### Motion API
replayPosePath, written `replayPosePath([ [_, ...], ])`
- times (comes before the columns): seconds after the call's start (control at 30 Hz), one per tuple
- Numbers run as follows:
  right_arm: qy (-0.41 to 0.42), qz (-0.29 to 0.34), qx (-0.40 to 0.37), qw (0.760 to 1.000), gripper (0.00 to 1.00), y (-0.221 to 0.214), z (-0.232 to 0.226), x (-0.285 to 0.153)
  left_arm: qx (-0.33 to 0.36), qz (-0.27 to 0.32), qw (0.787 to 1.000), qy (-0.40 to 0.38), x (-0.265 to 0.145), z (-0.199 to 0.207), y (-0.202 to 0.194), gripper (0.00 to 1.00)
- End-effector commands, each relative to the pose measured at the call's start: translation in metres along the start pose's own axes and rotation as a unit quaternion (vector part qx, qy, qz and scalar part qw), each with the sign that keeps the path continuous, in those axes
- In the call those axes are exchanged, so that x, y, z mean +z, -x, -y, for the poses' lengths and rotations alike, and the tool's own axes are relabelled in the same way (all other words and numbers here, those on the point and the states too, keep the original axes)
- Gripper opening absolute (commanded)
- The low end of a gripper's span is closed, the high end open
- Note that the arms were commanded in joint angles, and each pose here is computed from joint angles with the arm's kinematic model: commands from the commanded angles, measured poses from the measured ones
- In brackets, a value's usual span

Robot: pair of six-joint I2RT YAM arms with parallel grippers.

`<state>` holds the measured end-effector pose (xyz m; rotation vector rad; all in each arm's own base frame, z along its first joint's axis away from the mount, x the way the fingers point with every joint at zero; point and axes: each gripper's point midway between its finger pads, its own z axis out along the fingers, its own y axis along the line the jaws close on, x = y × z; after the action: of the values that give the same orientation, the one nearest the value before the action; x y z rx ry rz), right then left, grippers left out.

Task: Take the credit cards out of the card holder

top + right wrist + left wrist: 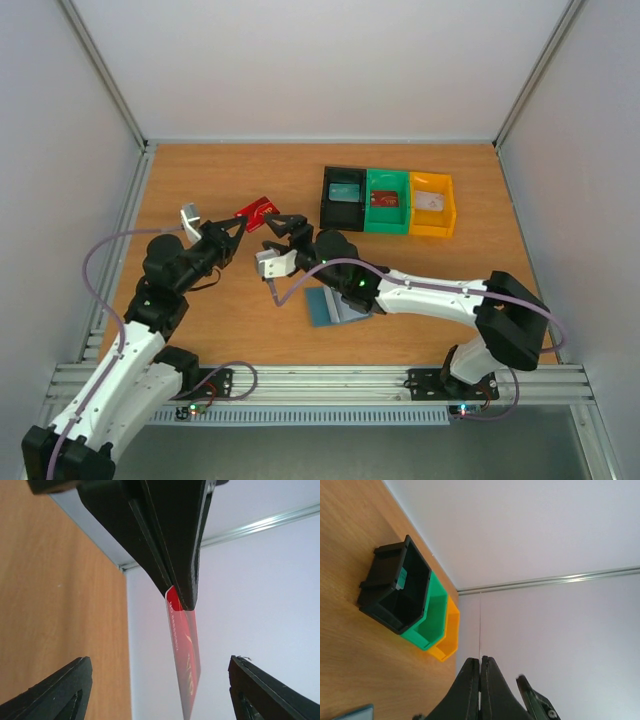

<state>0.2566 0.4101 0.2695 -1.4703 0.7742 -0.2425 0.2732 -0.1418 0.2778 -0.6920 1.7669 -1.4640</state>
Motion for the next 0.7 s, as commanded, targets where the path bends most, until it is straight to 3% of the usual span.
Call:
replayPosePath([
  [0.0,-0.076,0.022,-0.028,0.996,0.74,0.008,0.042,0.012,0.006,0.019,0.999,-0.037,-0.005,0.014,0.007,0.0],
  [0.13,-0.073,0.008,-0.05,0.996,0.59,-0.002,0.036,0.029,0.017,0.022,0.998,-0.051,-0.006,0.021,0.008,0.0],
  [0.43,-0.091,-0.003,-0.057,0.994,0.02,-0.008,0.046,0.039,0.019,0.022,0.998,-0.051,-0.005,0.017,0.007,0.0],
  [0.57,-0.082,-0.014,-0.045,0.996,0.01,-0.012,0.047,0.032,0.017,0.031,0.999,-0.04,-0.006,0.01,0.009,0.01],
  [0.6,-0.078,-0.02,-0.037,0.996,0.01,-0.013,0.049,0.029,0.012,0.036,0.999,-0.029,-0.006,0.004,0.011,0.11],
  [0.67,-0.066,-0.038,-0.018,0.997,0.01,-0.02,0.049,0.023,-0.006,0.045,0.999,0.001,-0.007,-0.015,0.012,0.63],
])
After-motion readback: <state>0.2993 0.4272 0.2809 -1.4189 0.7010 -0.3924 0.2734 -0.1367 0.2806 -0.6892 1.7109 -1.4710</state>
